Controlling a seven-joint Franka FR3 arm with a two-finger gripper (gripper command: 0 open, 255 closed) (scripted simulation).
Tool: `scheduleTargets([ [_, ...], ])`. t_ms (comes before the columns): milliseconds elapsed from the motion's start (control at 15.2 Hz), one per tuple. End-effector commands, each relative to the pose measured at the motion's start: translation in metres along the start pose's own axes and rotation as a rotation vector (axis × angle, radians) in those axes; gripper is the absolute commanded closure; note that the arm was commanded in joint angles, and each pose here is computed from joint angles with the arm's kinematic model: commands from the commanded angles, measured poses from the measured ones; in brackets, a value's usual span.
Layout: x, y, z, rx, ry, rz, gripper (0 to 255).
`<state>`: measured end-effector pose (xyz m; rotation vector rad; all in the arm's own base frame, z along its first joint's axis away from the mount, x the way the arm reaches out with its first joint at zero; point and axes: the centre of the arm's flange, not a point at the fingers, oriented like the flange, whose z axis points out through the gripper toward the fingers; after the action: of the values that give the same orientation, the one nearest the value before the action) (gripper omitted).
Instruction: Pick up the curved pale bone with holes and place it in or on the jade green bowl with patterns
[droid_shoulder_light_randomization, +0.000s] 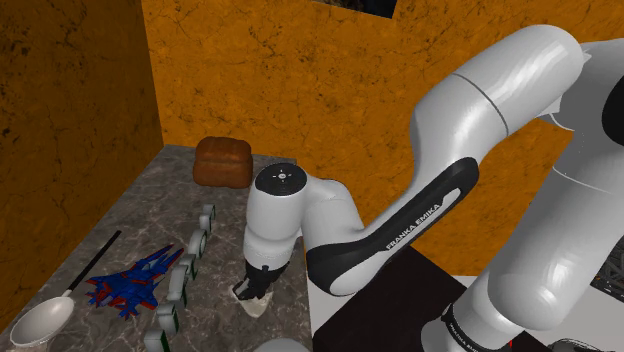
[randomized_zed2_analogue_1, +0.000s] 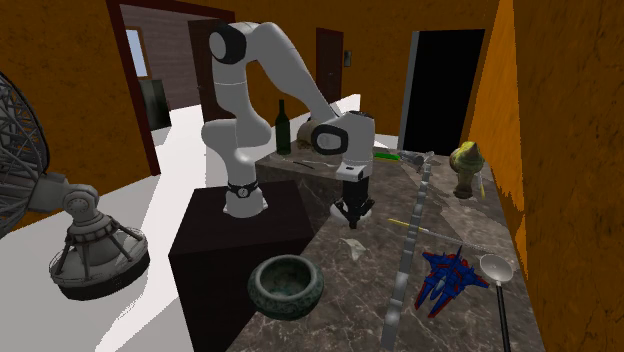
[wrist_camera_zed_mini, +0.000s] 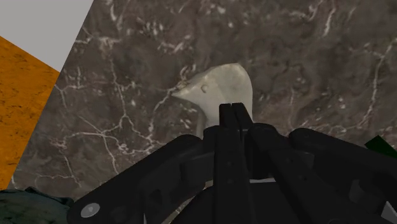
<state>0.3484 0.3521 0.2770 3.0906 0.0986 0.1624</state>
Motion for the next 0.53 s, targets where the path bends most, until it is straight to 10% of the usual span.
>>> scheduleTargets([
  [0, 0.0, 0.0, 0.0, 0.0, 0.0, 0.0, 255],
  [132, 0.0, 0.0, 0.0, 0.0, 0.0, 0.0, 255],
  [198, 0.0, 0.0, 0.0, 0.0, 0.0, 0.0, 0],
  [462, 0.023, 0.012, 0.032, 0.061, -0.035, -0.1, 0],
])
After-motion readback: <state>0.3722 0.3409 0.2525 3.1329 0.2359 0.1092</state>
